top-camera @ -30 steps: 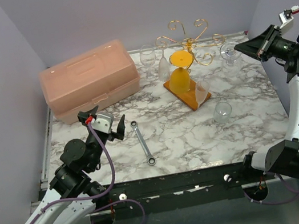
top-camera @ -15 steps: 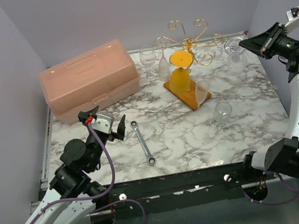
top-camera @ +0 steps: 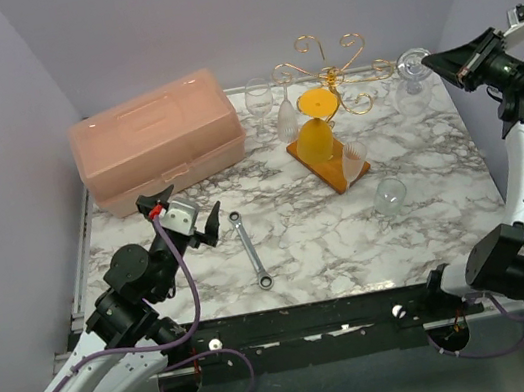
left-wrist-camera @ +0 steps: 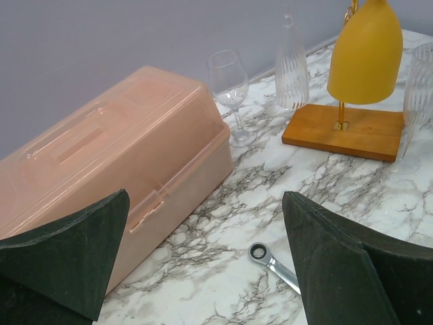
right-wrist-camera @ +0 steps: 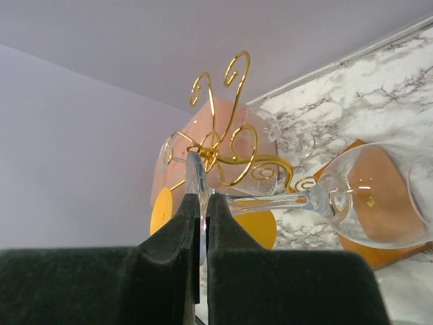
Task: Place the wine glass upside down on the wine glass rack
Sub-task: Turn the wine glass upside down at the wine rack.
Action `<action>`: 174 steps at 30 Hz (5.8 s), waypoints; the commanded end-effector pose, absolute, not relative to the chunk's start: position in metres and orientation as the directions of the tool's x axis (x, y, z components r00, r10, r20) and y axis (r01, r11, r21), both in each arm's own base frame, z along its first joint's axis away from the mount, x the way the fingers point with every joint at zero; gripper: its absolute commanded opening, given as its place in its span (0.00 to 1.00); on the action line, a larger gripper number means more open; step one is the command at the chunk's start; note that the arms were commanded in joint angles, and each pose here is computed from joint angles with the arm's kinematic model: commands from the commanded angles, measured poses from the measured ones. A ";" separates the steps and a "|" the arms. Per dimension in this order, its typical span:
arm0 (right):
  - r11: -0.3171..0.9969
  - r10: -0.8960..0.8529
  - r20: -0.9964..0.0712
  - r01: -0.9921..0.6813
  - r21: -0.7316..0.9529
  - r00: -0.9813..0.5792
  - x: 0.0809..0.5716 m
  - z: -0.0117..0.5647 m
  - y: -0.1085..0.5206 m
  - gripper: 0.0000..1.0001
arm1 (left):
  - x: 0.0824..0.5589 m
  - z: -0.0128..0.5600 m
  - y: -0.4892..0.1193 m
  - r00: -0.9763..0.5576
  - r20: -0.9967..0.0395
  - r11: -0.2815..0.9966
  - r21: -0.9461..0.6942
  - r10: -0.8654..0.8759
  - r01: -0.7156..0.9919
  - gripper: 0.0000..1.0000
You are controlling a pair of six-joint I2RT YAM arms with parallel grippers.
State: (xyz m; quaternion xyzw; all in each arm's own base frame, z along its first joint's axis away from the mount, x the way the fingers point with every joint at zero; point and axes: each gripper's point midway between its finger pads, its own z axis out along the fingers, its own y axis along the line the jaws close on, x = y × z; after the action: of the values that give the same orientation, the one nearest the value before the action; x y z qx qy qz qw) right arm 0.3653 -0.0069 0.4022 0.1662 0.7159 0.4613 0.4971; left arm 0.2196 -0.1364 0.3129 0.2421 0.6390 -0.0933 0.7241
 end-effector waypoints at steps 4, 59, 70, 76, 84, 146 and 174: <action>0.481 0.750 -0.555 -0.279 0.831 -0.361 0.389 0.418 -0.010 0.00 | 0.217 0.311 -0.137 0.167 -0.972 0.858 0.227 0.167 0.461 0.98; 0.303 0.691 -0.448 -0.335 0.892 -0.568 0.426 0.410 0.069 0.00 | 0.219 0.308 -0.140 0.159 -0.972 0.849 0.227 0.171 0.477 0.98; 0.312 0.678 -0.455 -0.334 0.889 -0.578 0.405 0.410 0.074 0.00 | 0.218 0.309 -0.140 0.162 -0.972 0.848 0.227 0.169 0.479 0.99; 0.339 0.686 -0.460 -0.312 0.888 -0.564 0.401 0.406 0.072 0.00 | 0.217 0.311 -0.139 0.167 -0.972 0.849 0.225 0.164 0.478 0.99; 0.358 0.715 -0.461 -0.292 0.887 -0.525 0.397 0.405 0.056 0.00 | 0.216 0.312 -0.138 0.173 -0.972 0.849 0.224 0.160 0.478 0.99; 0.393 0.722 -0.454 -0.230 0.890 -0.522 0.459 0.376 0.024 0.35 | 0.217 0.311 -0.140 0.170 -0.973 0.847 0.223 0.159 0.483 0.99; 0.451 0.708 -0.521 -0.263 0.853 -0.477 0.456 0.390 0.021 0.54 | 0.216 0.312 -0.140 0.173 -0.972 0.846 0.222 0.157 0.485 0.98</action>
State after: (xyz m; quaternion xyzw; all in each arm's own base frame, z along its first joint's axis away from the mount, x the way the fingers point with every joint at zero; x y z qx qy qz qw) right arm 0.4594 0.0223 0.3711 0.1723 0.7028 0.5156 0.4589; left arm 0.2177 -0.1380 0.3113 0.2543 0.6361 -0.1024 0.7212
